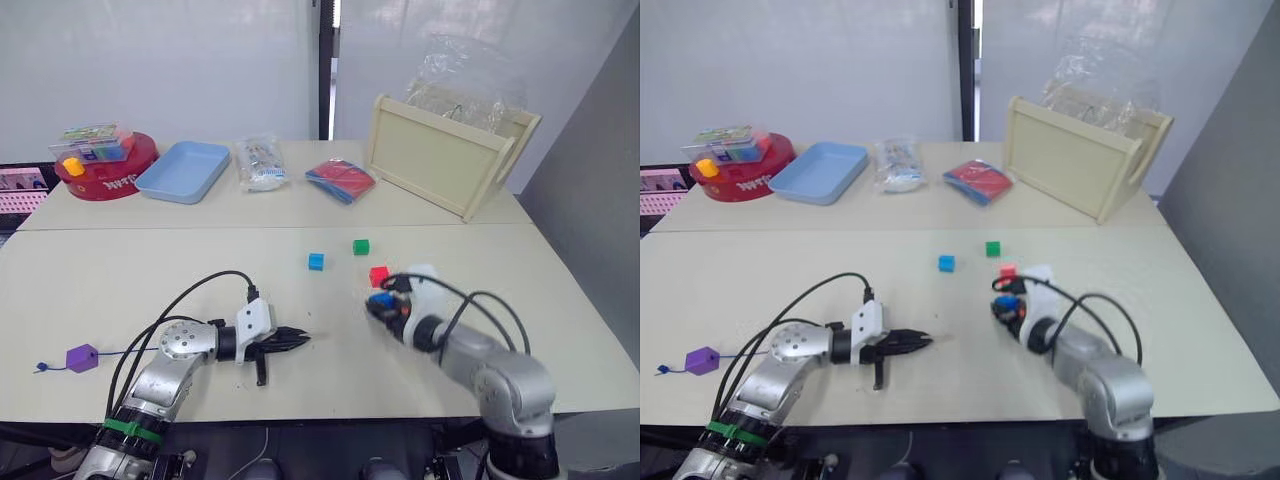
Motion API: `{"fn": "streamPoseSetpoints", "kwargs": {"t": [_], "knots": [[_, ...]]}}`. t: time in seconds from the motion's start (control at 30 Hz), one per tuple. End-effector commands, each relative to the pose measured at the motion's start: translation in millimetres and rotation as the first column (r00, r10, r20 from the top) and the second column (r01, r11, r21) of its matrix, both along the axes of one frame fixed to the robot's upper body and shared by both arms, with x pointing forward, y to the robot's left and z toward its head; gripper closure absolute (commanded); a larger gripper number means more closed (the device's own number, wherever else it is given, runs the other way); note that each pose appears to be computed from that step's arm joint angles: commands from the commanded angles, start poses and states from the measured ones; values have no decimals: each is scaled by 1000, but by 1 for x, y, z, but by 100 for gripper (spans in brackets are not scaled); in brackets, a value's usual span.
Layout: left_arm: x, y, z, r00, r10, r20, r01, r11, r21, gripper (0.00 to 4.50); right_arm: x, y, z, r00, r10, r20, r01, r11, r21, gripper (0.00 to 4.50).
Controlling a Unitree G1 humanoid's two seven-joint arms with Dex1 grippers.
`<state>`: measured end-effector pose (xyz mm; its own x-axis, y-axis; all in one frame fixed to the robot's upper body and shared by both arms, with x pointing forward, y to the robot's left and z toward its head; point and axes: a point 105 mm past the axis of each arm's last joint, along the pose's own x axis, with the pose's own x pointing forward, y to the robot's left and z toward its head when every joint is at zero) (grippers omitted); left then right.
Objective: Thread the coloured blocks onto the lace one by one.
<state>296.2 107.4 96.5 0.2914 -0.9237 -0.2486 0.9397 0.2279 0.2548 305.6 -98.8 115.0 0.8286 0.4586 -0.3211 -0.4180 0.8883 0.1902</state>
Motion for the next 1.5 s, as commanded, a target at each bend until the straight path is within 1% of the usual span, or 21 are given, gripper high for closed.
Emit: {"fn": "streamPoseSetpoints", "kwargs": {"t": [0.03,0.07,0.17,0.27,0.3,0.43,0.47,0.5,0.57,0.63,0.67,0.73,0.8,0.83,0.97,1.0,1.07,1.17,1.23,1.4,1.5], "knots": [[0,-5,7,999,-41,27,41,999,-9,450,-7,4,-3,999,-25,-33,27,998,63,279],[0,-5,6,999,-44,26,44,999,-8,450,-9,5,-6,998,-25,-59,31,996,89,226],[1,-5,6,998,-50,27,50,999,-6,450,-13,10,-5,995,7,-96,6,991,136,131],[3,-6,6,998,-52,21,52,999,-2,450,-13,9,5,996,36,-85,-22,987,162,25],[3,-6,6,998,-51,21,51,999,-3,450,-13,7,9,996,50,-77,-37,986,162,2],[4,-7,7,999,-42,25,42,999,-14,450,-11,2,36,991,129,32,-132,986,104,2],[3,-8,7,999,-41,25,42,999,-15,450,-10,2,48,979,184,85,-189,980,65,2],[3,-8,7,999,-40,27,40,999,-18,450,-11,4,61,949,273,154,-273,962,-25,2],[2,-9,6,999,-34,30,35,999,-23,450,-18,9,72,853,482,199,-432,867,-248,2],[2,-9,7,999,-27,33,28,999,-29,450,-27,11,66,731,666,150,-558,710,-429,2],[2,-10,7,999,-24,33,25,999,-32,450,-29,10,59,662,743,97,-616,613,-495,2],[0,-10,5,999,-22,32,23,999,-32,450,-23,4,45,562,827,-7,-673,452,-585,2],[0,-10,4,999,-22,32,23,999,-29,450,-13,-2,37,508,858,-70,-688,355,-633,2],[-1,-9,4,999,-21,34,22,999,-27,450,-9,-3,34,484,870,-92,-693,317,-648,2],[0,-7,9,999,-6,53,8,1000,-27,450,6,-3,23,420,895,-152,-731,234,-640,2],[0,-7,9,998,-3,55,5,1000,-27,450,9,-3,20,409,898,-161,-734,219,-642,2],[-2,-6,8,998,-2,63,3,1000,-15,450,16,-4,17,413,894,-172,-754,230,-615,2],[-4,-6,7,998,3,61,-2,1000,-14,450,24,-9,12,422,884,-203,-768,229,-598,84],[-5,-6,8,998,1,62,0,1000,-17,450,25,-12,9,424,878,-220,-776,228,-587,153],[-8,-9,11,998,-9,66,11,999,-30,450,20,-5,15,443,879,-178,-797,296,-526,318],[-10,-10,12,998,-20,67,22,999,-34,450,14,1,19,470,867,-166,-798,336,-500,320]]}}
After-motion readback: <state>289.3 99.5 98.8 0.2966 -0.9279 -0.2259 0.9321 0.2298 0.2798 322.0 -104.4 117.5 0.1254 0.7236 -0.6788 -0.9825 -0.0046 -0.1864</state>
